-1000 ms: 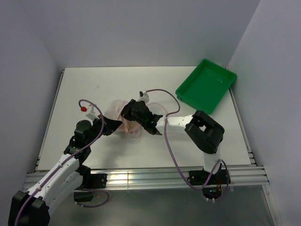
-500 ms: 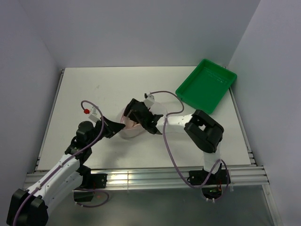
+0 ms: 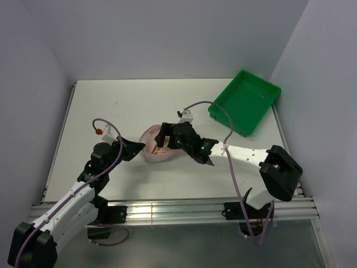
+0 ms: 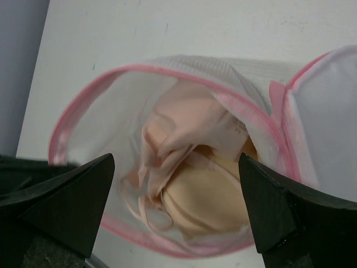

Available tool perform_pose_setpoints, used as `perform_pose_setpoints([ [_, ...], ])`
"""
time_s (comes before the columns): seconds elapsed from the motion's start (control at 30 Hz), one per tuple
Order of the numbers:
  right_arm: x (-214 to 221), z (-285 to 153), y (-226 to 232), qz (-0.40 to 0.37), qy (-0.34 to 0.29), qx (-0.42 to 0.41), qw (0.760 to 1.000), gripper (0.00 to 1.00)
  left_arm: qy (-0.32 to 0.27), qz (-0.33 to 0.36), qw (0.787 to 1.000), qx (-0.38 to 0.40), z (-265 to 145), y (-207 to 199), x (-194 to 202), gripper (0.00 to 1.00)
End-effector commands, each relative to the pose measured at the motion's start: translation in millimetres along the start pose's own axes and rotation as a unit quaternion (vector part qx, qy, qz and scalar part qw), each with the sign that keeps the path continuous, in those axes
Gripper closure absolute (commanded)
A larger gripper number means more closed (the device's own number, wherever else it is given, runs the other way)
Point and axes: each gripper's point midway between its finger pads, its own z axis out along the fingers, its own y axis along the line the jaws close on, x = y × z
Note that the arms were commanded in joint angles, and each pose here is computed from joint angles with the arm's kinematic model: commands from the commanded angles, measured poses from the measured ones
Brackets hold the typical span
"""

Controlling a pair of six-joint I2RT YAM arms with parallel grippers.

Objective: Place the bra in the laundry bag and zip it closed

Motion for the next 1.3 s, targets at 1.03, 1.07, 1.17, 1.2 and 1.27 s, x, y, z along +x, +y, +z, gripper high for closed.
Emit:
perform_pose_setpoints([
  [1.03,11.9,-33.0,-189.2,0.319,-0.098,0.067,0.94,0.46,-0.018,0.039,0.998,0.035,-2.1,-18.0,-10.0,1.0],
  [1.07,4.7,-33.5,-187.6,0.318,-0.111,0.062,0.94,0.59,-0.015,0.04,0.998,0.037,-2.2,-19.1,-9.5,1.0],
  [1.17,-25.3,-43.9,-184.9,0.294,-0.167,0.055,0.94,0.83,-0.01,0.042,0.998,0.041,-2.3,-21.5,-8.7,1.0],
  [1.2,-27.2,-48.2,-187.7,0.282,-0.173,0.066,0.941,0.91,-0.008,0.044,0.998,0.047,-2.5,-24.3,-8.3,1.0],
  [1.27,-48.8,-63.9,-183.1,0.249,-0.211,0.067,0.943,0.98,-0.003,0.043,0.998,0.052,-1.3,-27.2,-7.6,1.0],
])
